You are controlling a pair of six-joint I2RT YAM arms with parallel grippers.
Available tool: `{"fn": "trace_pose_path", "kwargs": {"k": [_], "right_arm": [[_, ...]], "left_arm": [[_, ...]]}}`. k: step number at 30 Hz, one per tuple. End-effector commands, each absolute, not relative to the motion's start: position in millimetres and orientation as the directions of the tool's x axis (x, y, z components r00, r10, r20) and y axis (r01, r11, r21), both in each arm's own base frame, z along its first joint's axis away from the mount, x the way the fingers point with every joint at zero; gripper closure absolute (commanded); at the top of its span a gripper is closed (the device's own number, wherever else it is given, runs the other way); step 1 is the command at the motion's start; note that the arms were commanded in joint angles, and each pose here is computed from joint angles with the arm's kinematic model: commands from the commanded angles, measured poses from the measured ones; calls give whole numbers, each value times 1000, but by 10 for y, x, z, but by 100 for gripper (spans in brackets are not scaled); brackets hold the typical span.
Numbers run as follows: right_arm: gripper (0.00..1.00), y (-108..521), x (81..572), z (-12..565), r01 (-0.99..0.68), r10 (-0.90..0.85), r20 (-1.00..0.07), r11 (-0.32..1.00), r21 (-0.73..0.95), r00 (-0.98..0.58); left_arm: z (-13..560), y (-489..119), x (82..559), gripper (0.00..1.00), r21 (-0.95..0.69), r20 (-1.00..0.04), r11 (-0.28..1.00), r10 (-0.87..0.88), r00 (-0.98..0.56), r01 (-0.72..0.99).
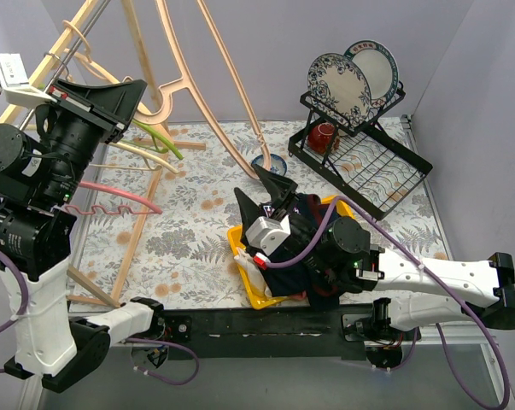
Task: Remove the tank top from the hanger
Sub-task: Place the hanger at the clothesline.
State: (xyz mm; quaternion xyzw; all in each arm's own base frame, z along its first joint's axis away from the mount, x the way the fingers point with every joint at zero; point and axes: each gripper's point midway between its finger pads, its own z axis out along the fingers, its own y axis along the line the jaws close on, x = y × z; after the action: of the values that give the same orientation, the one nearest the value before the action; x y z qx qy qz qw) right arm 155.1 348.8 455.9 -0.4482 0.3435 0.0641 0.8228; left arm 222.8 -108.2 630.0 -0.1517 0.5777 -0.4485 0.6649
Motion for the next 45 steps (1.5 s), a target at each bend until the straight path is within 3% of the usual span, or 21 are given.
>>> {"fn": "trace_pose_path", "kwargs": {"k": [1,6,16,18,19,21,25,28,34,35,36,40,41,45], "right_arm": [[35,3199,1609,4917,-298,-223,-588,693,-657,777],[52,3154,1652,4865,-250,-276,-566,689,-680,777],[58,3079,1742,4784,-192,-326,-564,715,-672,758],[68,3023,1782,4811,-163,-340,-569,738,-655,748],[83,3020,1787,4822,-161,-344,-571,738,-655,746],[99,3059,1782,4840,-179,-342,-576,727,-663,743],[99,3063,1754,4921,-215,-303,-595,735,-643,745],[99,3093,1693,5048,-304,-213,-641,743,-596,737],[99,3064,1670,5289,-455,-78,-759,760,-465,646],[99,3082,1680,5238,-472,-97,-772,741,-477,628],[99,3071,1701,5248,-481,-96,-785,743,-466,612],[99,2970,2089,5234,-493,-145,-852,762,-420,503],[99,3000,2149,5335,-535,-87,-882,766,-356,462],[99,3108,2478,5310,-641,-110,-924,690,-336,366]], "left_arm": [[6454,-1089,2054,100,-716,-617,519,-784,-74,467],[6470,-1150,2011,100,-722,-604,486,-790,-105,493],[6469,-1175,1938,100,-736,-583,451,-801,-134,504],[6483,-1164,1911,100,-734,-582,450,-803,-130,508],[6475,-1158,1910,100,-736,-583,453,-802,-130,503],[6465,-1159,1908,100,-736,-584,454,-801,-132,502],[6493,-1182,1852,99,-719,-591,446,-796,-130,533],[6525,-1169,1763,65,-695,-595,443,-796,-108,567],[6730,-1061,1542,27,-610,-619,483,-785,3,628],[6808,-1032,1457,12,-590,-619,486,-785,27,645],[6839,-1016,1423,7,-564,-632,506,-773,54,653],[6964,-916,1222,2,-495,-631,539,-762,145,681],[6986,-882,1148,2,-483,-628,545,-761,163,685],[7039,-788,990,2,-412,-648,609,-719,252,678]]}}
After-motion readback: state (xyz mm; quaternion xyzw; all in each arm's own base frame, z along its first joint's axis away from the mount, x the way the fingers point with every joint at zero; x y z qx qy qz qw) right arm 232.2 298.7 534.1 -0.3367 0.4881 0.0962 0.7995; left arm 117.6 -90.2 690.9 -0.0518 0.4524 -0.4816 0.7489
